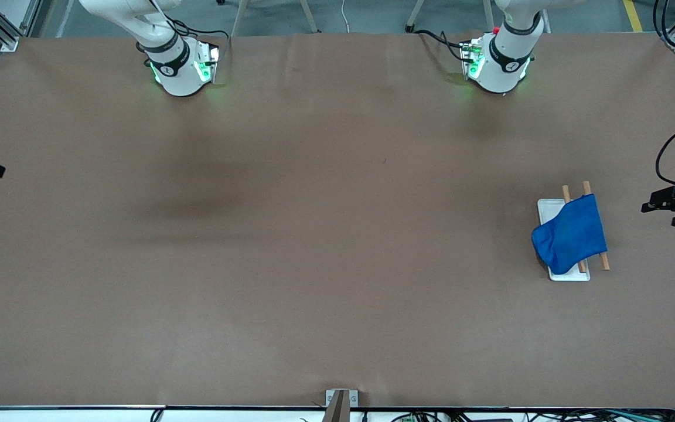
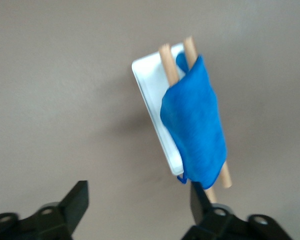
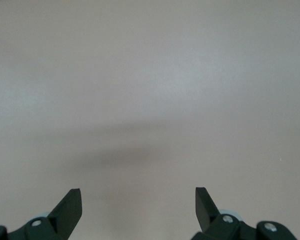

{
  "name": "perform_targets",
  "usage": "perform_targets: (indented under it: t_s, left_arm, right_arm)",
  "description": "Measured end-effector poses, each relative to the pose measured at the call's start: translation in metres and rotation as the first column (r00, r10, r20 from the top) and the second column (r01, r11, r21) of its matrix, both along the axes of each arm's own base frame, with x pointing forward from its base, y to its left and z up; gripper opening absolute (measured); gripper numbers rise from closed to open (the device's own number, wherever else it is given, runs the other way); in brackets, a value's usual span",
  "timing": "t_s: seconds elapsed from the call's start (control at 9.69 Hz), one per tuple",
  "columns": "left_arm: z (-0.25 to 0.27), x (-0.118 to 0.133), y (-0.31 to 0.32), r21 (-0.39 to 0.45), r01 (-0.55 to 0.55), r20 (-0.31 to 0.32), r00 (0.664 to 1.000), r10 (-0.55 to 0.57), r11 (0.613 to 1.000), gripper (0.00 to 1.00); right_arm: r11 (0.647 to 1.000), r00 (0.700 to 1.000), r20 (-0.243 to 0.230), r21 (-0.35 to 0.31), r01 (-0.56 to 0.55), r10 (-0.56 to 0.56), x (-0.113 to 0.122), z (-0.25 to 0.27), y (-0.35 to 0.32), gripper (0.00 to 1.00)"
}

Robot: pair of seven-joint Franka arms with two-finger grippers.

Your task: Right arm passes towel to left arm to hang

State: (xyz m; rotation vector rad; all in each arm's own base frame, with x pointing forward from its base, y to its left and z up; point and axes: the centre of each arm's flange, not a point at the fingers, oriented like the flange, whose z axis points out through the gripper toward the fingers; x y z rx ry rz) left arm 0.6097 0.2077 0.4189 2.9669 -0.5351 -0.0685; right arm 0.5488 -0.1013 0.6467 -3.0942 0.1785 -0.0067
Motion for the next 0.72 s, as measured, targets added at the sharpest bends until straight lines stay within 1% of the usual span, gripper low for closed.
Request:
perform_targets:
  t_s: [0.1,0.21,0.31,0.41,0.52,0.72]
  left_arm:
    - [0.024,0.006,-0.027,-0.002,-0.053,0.031,0.998,0.053,0.999,1.0]
    - [0.051,0.01,-0.061,-0.013,-0.107,0.061,0.992,0.108,0.994,1.0]
    - [0.079,0.009,-0.094,-0.009,-0.155,0.091,0.984,0.155,0.988,1.0]
    - [0.11,0.003,-0.127,0.01,-0.185,0.117,0.976,0.182,0.983,1.0]
    - [0.139,-0.008,-0.159,0.02,-0.214,0.13,0.969,0.21,0.977,1.0]
    - [0.189,-0.036,-0.21,0.012,-0.264,0.145,0.955,0.26,0.964,1.0]
  right_arm:
    - [0.999,0.999,-0.01,0.007,0.039,-0.039,-0.013,0.011,0.006,1.0]
    - [0.998,0.998,-0.011,0.007,0.067,-0.067,-0.018,0.012,0.013,1.0]
    - [0.996,0.996,-0.017,0.005,0.084,-0.083,-0.017,0.005,0.017,1.0]
    - [0.996,0.996,-0.024,0.003,0.085,-0.085,-0.015,-0.002,0.02,1.0]
    - [0.997,0.996,-0.022,-0.016,0.082,-0.082,-0.014,-0.003,0.02,1.0]
    - [0.995,0.996,-0.002,-0.053,0.084,-0.084,-0.015,0.006,0.018,1.0]
